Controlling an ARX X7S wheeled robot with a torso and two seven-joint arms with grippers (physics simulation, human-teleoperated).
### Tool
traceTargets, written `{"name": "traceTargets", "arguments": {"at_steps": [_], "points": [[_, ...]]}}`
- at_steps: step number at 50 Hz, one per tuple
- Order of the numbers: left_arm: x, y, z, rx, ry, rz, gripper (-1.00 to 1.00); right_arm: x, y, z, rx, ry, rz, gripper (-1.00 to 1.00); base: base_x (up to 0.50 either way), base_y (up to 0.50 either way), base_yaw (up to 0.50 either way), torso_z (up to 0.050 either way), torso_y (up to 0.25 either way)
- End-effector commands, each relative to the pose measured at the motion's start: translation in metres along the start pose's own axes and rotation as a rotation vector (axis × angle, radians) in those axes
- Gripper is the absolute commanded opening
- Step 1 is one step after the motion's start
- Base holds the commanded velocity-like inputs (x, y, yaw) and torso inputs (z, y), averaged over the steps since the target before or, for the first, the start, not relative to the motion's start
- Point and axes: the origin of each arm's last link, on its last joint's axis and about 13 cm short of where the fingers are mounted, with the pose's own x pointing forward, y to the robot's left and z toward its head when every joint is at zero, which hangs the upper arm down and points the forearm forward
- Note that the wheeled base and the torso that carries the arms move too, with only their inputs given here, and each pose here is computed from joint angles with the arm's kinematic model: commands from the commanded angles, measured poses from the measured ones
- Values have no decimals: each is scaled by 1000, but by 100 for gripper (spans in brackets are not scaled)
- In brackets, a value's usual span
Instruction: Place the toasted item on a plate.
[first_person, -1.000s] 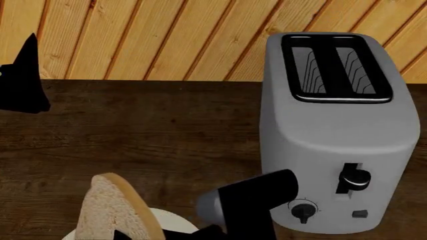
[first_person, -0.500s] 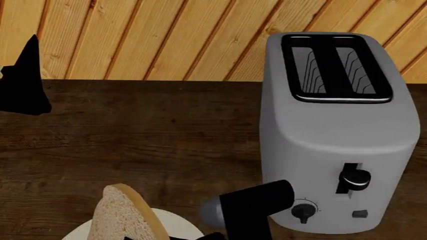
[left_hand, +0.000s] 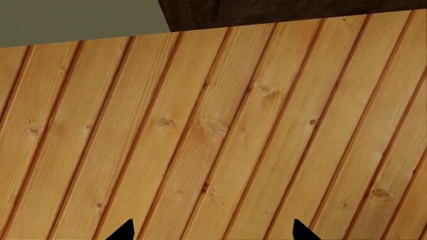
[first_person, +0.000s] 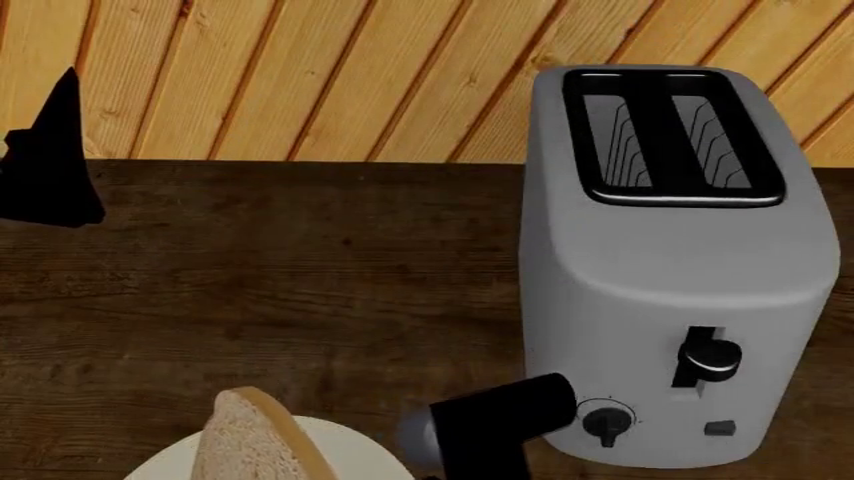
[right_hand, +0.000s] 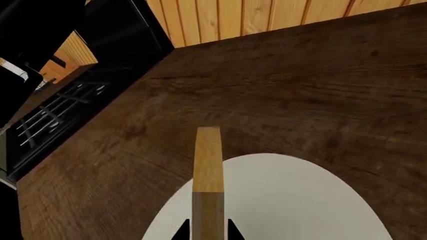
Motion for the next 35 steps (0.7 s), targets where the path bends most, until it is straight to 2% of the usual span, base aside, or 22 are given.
{"name": "traceTargets", "arguments": {"at_steps": [1,35], "points": [[0,-1,0,2,1,-1,100,2,-2,-9,6,31,1,-100,0,0,0,0,0],[-2,0,-2,0,4,0,100,8,-5,-17,4,63,-3,-100,0,0,0,0,0]]}}
